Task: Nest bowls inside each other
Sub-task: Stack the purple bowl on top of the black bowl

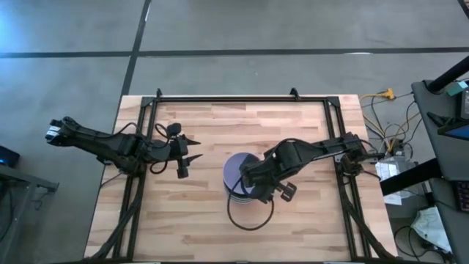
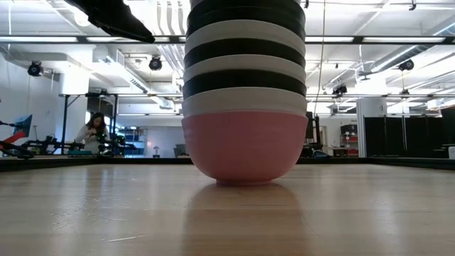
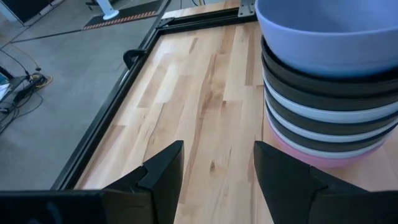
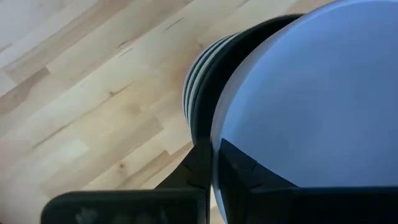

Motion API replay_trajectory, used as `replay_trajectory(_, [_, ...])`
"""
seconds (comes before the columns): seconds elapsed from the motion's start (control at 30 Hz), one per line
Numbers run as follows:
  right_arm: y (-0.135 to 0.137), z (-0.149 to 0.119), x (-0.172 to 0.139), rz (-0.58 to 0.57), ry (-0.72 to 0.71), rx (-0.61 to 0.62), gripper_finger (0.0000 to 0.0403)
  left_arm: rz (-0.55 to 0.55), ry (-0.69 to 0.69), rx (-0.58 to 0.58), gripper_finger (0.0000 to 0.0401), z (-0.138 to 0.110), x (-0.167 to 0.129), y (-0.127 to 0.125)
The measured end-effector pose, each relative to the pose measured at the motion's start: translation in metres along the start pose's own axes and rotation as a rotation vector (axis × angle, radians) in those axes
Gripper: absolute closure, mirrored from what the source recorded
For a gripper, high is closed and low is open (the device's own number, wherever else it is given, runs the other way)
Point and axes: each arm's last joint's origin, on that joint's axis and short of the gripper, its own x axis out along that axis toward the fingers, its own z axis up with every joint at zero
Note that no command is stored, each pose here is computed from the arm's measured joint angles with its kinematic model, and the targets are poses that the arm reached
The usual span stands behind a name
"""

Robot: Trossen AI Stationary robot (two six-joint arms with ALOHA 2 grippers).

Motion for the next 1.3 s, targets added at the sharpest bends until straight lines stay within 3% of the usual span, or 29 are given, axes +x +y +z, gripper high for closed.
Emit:
replay_trajectory(0.33, [0.000,0.010,0.014,0.008,0.014,0.092,0.0390,0.000,-0.001,-0.001,0.0221,0.000,0.000,0.000])
replay_trajectory(0.57, [0.007,0.019,0.014,-0.054,0.017,0.107,0.0390,0.000,-0.001,-0.001,0.0221,0.000,0.000,0.000])
replay_trajectory(1.3, [0.010,0.016,0.034,-0.016,0.068,0.207,0.0390,-0.001,-0.001,-0.001,0.0221,0.000,0.000,0.000])
